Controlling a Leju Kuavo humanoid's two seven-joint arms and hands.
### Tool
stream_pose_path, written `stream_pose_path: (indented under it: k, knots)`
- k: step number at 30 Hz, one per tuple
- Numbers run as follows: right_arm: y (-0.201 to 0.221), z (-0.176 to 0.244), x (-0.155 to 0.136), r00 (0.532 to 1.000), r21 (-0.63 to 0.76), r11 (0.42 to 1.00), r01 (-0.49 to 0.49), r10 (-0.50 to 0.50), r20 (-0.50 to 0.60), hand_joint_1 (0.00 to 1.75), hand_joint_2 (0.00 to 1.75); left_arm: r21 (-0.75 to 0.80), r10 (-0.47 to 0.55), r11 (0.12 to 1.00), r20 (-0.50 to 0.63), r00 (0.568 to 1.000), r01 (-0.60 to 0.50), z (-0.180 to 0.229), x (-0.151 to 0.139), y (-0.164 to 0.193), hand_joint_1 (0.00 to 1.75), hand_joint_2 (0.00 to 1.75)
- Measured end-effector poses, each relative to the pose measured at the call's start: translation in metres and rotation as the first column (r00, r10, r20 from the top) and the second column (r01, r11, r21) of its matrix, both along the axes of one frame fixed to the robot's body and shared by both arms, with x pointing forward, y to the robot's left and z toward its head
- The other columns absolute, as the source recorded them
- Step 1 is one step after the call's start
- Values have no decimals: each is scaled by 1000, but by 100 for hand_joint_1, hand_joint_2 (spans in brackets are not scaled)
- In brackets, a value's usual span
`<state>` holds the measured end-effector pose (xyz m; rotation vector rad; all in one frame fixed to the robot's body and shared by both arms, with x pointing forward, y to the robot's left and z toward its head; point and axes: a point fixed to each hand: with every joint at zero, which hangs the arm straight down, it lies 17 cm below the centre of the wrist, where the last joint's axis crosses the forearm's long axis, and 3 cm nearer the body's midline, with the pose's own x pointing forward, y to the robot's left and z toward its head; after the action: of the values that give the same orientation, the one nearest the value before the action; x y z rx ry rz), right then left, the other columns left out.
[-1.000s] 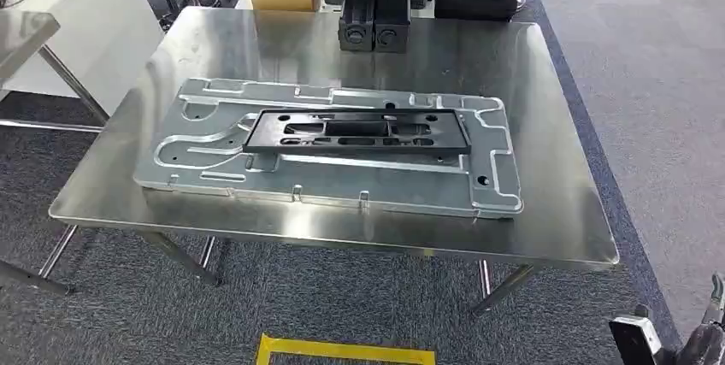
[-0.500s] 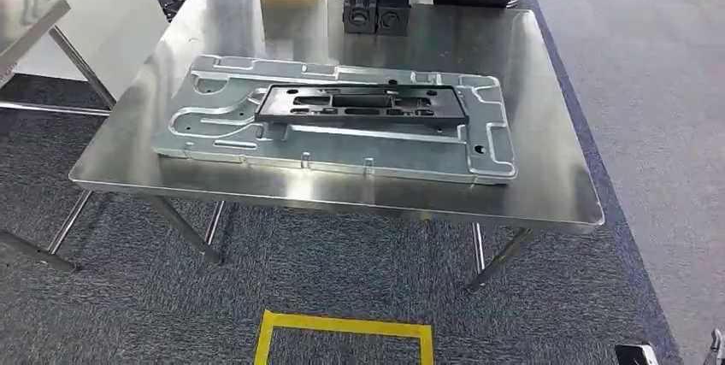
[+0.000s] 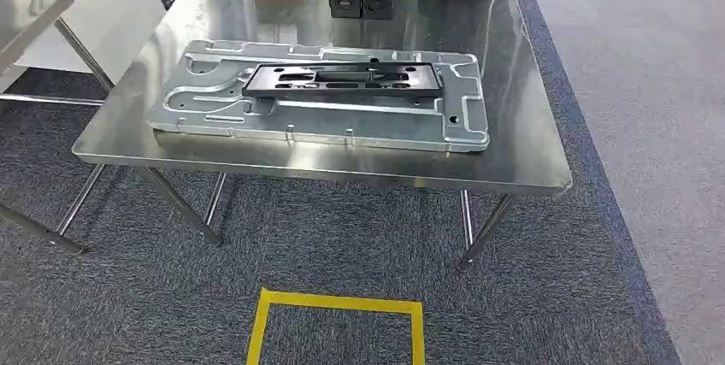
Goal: Take the parts from the cabinet and place them on the table.
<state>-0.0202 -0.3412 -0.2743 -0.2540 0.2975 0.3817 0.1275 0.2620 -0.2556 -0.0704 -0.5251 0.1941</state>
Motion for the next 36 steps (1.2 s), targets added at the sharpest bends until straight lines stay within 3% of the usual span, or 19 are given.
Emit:
stream_pose_path:
  k: [2,4,9,14,18,21,36]
  knots:
    - [18,2,-4,997,48,997,-60,62,-55,0,0,0,-11,1000,4,1000,11,1,4,-1,0,0]
    - [34,1,-4,996,80,995,-59,64,-59,0,0,-2,-17,1000,0,1000,17,0,2,-4,0,0]
    - [56,-3,11,994,108,988,108,-111,21,0,0,6,-17,1000,-1,1000,17,0,1,-5,0,0]
    - [57,-3,18,987,111,983,150,-155,41,0,0,3,-17,1000,-1,1000,17,0,1,-8,0,0]
    - [57,-7,35,943,106,950,293,-305,134,0,0,8,-17,1000,-2,1000,17,0,1,-7,0,0]
    - [58,-8,39,918,114,931,347,-362,159,0,0,10,-18,1000,-7,1000,18,-1,-2,-6,0,0]
    - [58,-8,36,909,109,923,369,-383,162,0,0,9,-26,1000,5,1000,26,1,4,-8,0,0]
